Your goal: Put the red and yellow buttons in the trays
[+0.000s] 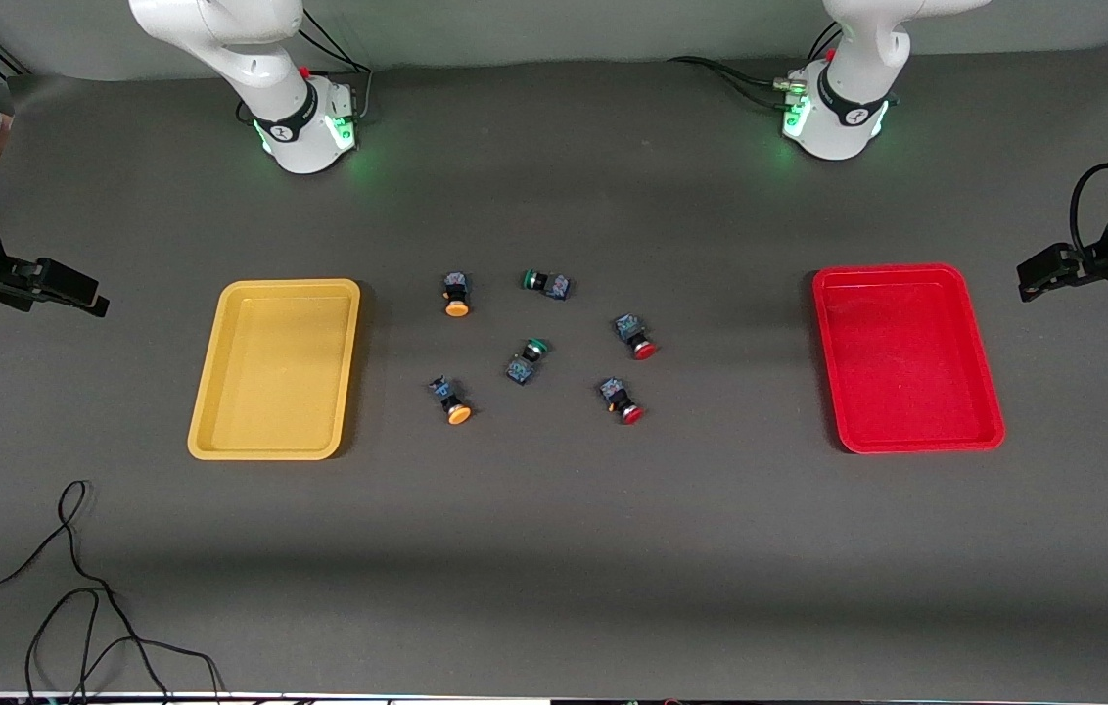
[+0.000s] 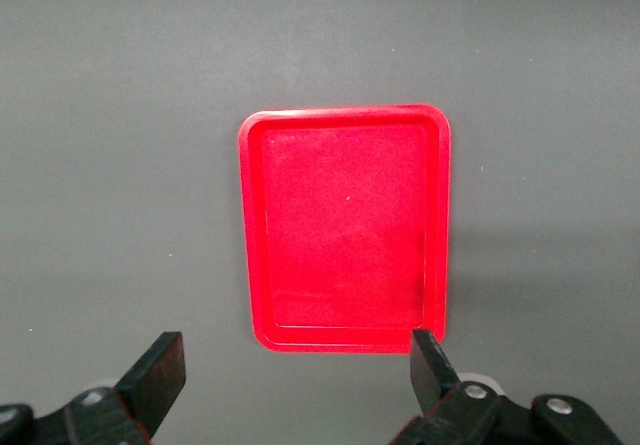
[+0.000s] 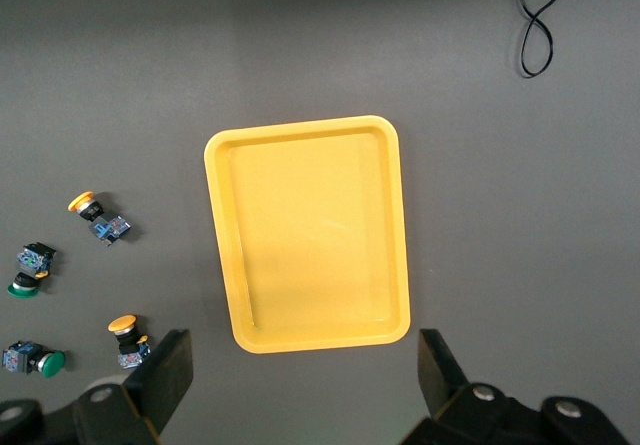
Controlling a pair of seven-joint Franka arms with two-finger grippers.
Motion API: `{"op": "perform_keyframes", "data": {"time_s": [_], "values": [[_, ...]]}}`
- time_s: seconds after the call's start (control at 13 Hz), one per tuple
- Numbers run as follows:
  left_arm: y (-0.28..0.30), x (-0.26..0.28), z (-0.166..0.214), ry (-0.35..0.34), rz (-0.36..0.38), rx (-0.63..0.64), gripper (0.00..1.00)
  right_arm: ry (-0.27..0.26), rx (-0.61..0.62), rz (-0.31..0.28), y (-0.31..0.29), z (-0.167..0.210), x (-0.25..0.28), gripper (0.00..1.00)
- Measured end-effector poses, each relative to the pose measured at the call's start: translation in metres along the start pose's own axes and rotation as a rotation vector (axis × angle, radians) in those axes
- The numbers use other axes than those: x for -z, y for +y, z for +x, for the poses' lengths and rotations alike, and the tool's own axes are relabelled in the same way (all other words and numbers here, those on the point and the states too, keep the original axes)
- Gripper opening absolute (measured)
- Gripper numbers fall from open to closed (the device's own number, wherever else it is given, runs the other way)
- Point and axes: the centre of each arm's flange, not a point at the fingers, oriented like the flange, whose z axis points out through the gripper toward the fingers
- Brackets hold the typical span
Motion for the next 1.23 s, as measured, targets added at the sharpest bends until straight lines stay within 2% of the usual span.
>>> {"op": "perform_keyframes", "data": {"time_s": [0.31, 0.54, 0.85, 1.08, 1.23], "values": [[0.0, -0.001, 0.0, -0.002, 0.0, 0.0, 1.0, -0.001, 0.006, -0.001, 0.0, 0.0, 0.0, 1.0], [0.0, -0.001, 0.0, -0.003, 0.0, 0.0, 1.0, -0.033, 0.014, -0.003, -0.004, -0.003, -0.006, 1.0], [0.007, -0.001, 0.0, -0.006, 0.0, -0.012, 1.0, -0.064, 0.055, -0.005, -0.041, -0.008, -0.027, 1.0], [0.034, -0.001, -0.001, -0.014, 0.001, -0.045, 1.0, -0.032, 0.032, -0.001, -0.094, -0.023, -0.057, 1.0], [0.063, -0.005, -0.002, -0.029, 0.004, -0.021, 1.0, -0.008, -0.002, 0.002, -0.144, -0.049, -0.083, 1.0]]}}
